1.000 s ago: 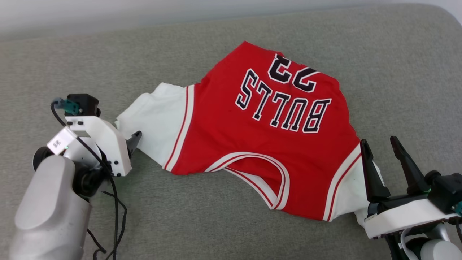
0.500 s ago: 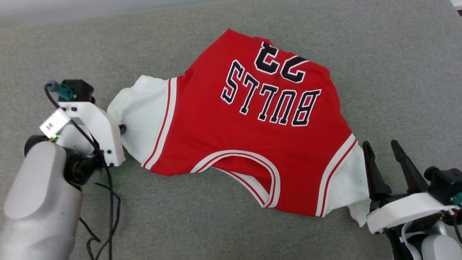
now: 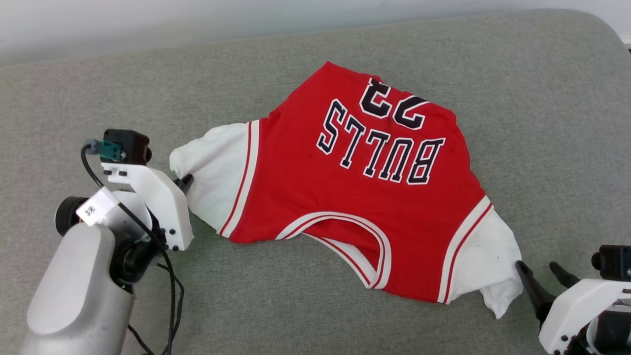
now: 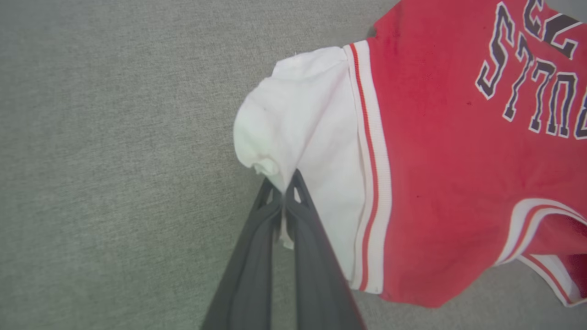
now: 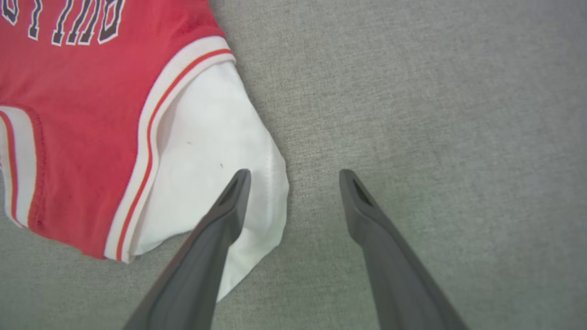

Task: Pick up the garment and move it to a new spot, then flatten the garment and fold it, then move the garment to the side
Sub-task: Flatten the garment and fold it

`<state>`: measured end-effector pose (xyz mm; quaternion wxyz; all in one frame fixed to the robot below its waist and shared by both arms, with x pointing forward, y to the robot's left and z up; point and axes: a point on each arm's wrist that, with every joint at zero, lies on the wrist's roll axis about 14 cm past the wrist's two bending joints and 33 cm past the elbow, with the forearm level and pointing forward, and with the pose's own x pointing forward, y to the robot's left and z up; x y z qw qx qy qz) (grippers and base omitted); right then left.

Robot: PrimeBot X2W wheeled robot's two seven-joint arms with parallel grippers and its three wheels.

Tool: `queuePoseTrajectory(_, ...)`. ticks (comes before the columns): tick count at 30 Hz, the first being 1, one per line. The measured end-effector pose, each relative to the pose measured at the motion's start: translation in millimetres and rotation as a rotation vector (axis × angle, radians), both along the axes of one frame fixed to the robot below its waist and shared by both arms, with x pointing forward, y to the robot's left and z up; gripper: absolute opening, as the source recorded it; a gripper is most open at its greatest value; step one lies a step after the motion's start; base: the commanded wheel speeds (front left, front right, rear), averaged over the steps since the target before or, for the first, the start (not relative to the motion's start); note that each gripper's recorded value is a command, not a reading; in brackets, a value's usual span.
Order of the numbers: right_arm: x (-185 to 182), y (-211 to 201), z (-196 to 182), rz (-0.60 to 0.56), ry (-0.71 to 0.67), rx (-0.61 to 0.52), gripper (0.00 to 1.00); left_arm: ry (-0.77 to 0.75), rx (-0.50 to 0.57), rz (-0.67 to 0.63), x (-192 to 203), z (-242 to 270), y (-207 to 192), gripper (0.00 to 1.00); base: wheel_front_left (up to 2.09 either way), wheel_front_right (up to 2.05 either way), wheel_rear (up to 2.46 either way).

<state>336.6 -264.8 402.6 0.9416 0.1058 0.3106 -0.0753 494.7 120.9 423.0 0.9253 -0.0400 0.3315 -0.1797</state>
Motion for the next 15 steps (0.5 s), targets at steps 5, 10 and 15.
queuePoseTrajectory(5, -3.9, 14.4, -3.1, 0.073, 0.097, 0.041, 1.0, -0.031, -0.016, 0.008, -11.4, 9.9, 1.9, 0.0, 0.0, 0.0, 0.0)
queuePoseTrajectory(10, 0.4, 29.0, -19.8, 0.142, 0.19, 0.056, 1.0, -0.044, -0.034, 0.003, -11.3, 13.3, -0.7, 0.0, 0.0, 0.0, 0.0)
queuePoseTrajectory(15, 0.3, 42.2, -44.0, 0.193, 0.295, 0.097, 1.0, -0.042, -0.038, 0.019, -11.9, 10.3, 4.0, 0.0, 0.0, 0.0, 0.0)
